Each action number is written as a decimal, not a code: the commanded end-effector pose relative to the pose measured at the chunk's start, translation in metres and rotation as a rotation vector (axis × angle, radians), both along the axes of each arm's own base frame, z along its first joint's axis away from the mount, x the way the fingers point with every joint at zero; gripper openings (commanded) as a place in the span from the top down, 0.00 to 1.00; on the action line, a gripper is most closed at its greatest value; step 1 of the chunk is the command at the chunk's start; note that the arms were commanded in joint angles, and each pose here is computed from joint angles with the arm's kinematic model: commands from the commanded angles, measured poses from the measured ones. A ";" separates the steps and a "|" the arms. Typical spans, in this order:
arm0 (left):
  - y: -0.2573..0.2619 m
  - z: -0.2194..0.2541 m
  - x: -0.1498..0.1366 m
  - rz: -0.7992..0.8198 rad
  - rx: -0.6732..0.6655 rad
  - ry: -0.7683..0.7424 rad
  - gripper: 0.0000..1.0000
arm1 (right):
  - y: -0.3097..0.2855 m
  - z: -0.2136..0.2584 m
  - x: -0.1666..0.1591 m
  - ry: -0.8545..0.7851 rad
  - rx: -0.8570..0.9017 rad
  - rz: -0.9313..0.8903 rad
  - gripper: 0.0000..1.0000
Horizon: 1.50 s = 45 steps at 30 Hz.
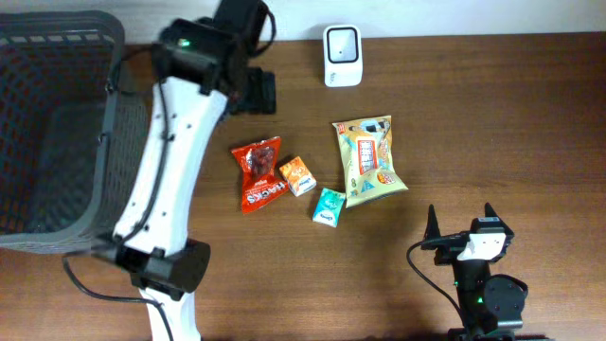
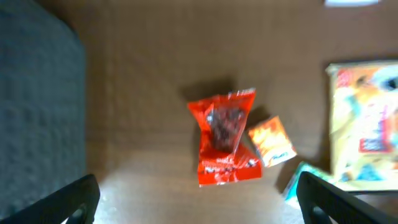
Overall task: Scan the item barcode
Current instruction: 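Lift the red bag out and place it left of the orange box, then move the right gripper toward the yellow snack bag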
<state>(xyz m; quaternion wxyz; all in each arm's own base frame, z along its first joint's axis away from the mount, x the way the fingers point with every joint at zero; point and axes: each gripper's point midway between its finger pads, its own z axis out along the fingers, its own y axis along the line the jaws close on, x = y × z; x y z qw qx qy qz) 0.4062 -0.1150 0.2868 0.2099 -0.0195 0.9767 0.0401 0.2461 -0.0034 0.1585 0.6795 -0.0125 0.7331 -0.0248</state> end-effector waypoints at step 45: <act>-0.011 -0.068 -0.025 -0.093 -0.131 0.088 0.01 | 0.134 0.059 -0.065 -0.284 -0.065 0.890 0.02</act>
